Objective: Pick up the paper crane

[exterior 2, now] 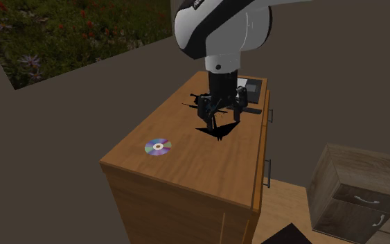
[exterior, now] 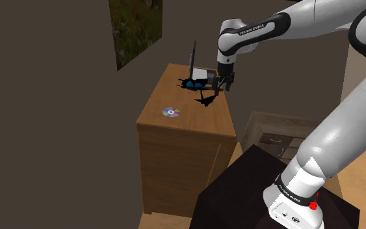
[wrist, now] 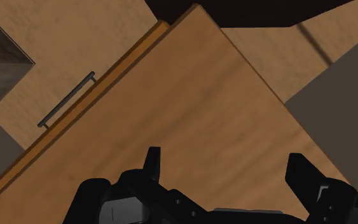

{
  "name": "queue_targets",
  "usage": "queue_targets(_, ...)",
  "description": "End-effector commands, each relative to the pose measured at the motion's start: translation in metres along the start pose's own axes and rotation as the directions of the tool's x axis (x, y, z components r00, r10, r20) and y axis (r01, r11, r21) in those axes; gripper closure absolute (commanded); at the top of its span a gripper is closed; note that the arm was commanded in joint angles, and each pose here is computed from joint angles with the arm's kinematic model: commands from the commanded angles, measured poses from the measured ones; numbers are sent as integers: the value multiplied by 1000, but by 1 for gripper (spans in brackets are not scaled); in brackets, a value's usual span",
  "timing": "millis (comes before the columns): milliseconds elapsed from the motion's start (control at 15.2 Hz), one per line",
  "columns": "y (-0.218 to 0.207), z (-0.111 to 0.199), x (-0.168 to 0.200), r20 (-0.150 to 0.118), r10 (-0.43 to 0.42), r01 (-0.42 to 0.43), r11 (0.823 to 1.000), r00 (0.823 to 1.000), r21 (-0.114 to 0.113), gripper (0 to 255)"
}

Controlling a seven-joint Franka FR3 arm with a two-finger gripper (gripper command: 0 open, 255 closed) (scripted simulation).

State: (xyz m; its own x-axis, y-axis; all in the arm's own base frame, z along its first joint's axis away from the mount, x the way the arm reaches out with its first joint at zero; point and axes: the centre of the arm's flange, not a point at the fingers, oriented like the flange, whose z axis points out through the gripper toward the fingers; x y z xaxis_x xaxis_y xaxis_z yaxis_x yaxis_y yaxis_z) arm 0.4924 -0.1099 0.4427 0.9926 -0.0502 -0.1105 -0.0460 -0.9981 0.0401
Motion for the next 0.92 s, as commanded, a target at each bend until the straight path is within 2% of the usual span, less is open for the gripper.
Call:
queue_targets(0,11,12,21,0,14,-14,1000,1000,0,0)
queue_targets(858,92,88,152,5,104,-104,995,995,7,0)
